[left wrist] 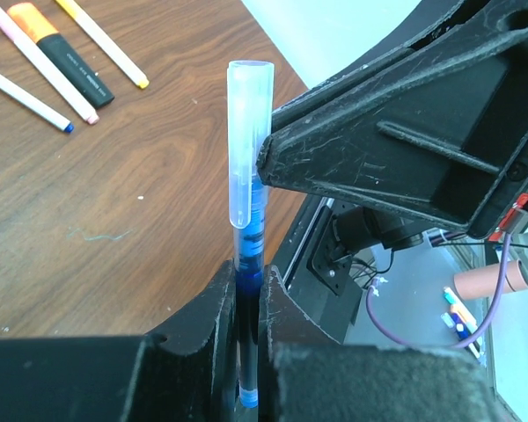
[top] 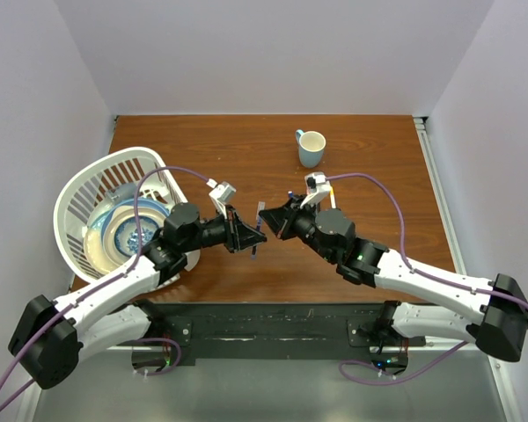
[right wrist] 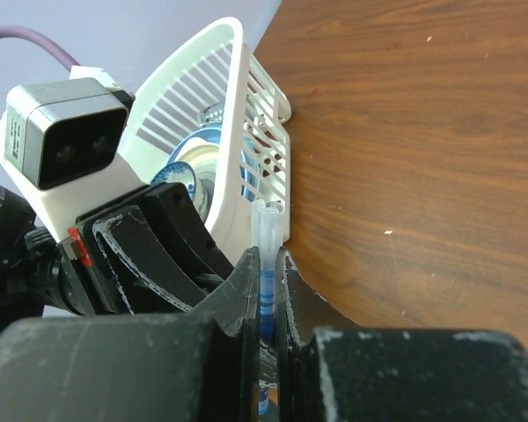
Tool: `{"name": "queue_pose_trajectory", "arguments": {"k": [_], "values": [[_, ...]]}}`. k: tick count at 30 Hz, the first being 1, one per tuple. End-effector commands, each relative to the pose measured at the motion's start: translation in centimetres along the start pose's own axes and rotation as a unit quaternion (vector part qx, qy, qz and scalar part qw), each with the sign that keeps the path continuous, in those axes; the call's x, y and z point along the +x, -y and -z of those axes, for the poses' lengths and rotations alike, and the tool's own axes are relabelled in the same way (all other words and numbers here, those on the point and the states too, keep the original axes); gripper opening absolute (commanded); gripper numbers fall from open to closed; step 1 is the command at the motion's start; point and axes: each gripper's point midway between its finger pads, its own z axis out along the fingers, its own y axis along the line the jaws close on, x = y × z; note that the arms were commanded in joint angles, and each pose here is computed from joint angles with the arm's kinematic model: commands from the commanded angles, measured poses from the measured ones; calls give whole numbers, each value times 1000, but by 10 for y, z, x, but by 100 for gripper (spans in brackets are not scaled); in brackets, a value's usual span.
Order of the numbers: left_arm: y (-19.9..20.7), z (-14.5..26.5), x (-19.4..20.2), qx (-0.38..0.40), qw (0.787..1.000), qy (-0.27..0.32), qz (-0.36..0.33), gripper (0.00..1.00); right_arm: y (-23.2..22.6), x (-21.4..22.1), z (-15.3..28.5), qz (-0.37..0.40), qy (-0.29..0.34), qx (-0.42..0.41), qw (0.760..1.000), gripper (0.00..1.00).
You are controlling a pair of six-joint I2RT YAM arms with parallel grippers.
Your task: Insert the pens into the pen caps
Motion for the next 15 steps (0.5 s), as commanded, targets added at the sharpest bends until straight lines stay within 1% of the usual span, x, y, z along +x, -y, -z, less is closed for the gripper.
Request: {"name": "queue_pose_trajectory", "arguments": {"k": [1, 3, 4, 7, 8, 11, 14, 15], "values": [[19, 6, -77, -7, 990, 125, -65, 0, -21, 48, 20, -49, -104, -49, 992, 4], [25, 7, -76, 6, 990, 122, -71, 0, -27, 38, 21, -56, -88, -56, 993, 11], [26, 7, -75, 10, 990, 120, -72, 0, -30, 31, 21, -58, -77, -58, 994, 17], [33, 10, -71, 28, 990, 114, -78, 0, -38, 8, 24, -51, -49, -60, 996, 25], [34, 11, -70, 32, 990, 112, -80, 0, -40, 2, 26, -49, -41, -61, 996, 30], [40, 15, -68, 44, 989, 109, -89, 0, -47, -14, 28, -30, -29, -62, 997, 38], [47, 19, -63, 59, 988, 103, -100, 0, -57, -30, 34, -9, -13, -78, 997, 48], [51, 22, -61, 68, 987, 100, -108, 0, -58, -35, 36, 7, -6, -81, 997, 54]]}}
